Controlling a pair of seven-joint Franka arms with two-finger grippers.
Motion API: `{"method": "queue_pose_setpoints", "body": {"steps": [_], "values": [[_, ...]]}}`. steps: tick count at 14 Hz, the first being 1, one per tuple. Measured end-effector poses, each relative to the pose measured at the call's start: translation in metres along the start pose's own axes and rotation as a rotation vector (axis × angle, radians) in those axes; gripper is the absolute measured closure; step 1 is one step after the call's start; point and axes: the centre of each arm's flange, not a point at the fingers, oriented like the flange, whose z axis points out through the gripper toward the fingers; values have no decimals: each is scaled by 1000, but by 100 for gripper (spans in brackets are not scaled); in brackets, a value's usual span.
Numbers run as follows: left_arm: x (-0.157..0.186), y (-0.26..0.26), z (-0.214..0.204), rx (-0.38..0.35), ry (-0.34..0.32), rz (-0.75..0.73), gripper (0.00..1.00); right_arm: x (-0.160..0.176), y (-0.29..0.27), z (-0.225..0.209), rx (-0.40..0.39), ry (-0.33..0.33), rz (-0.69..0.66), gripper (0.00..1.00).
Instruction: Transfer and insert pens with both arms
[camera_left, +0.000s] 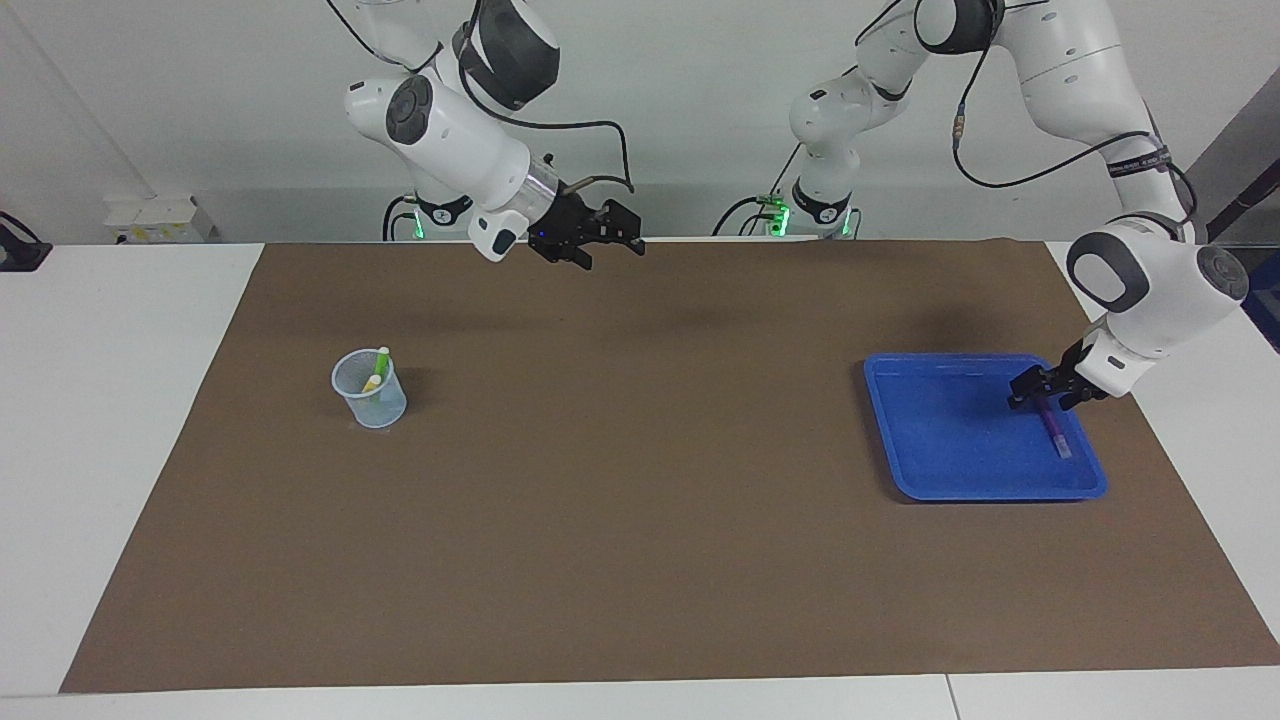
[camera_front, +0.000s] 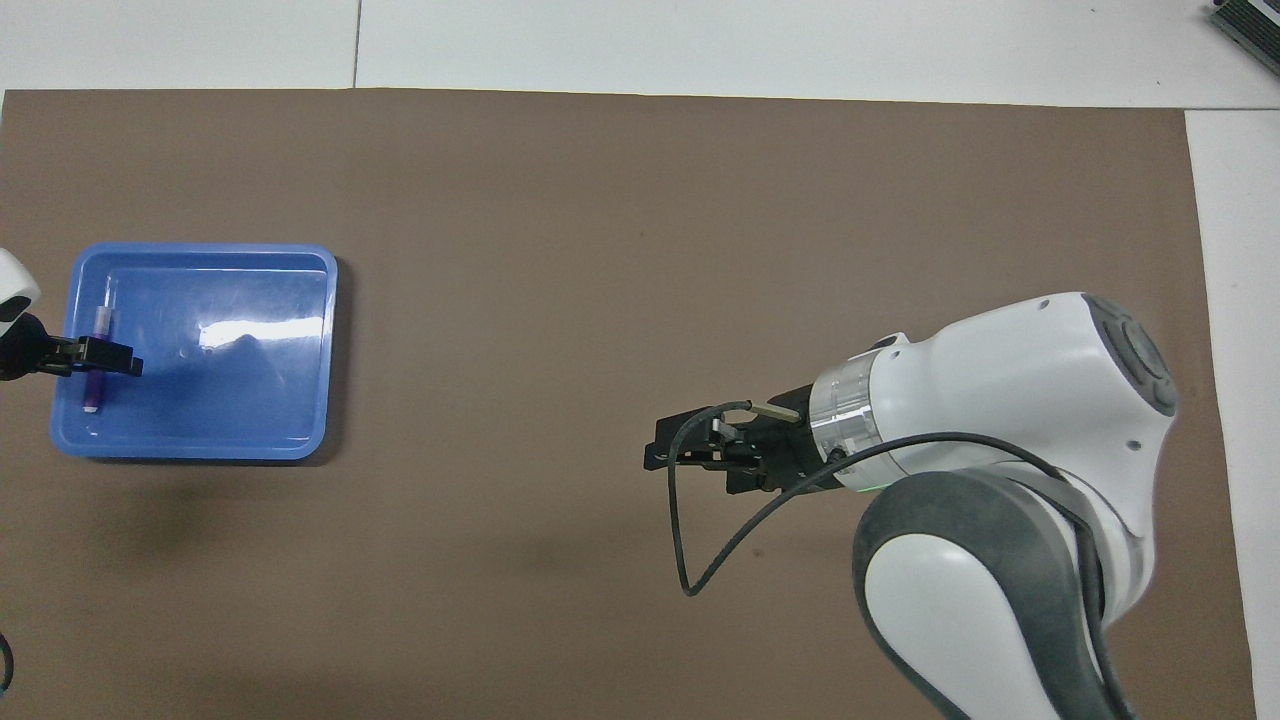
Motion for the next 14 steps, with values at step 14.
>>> {"method": "queue_pose_setpoints", "body": {"steps": [14], "values": [[7, 31, 22, 17, 39, -29, 0, -4, -9, 5, 6, 21, -19, 0]]}}
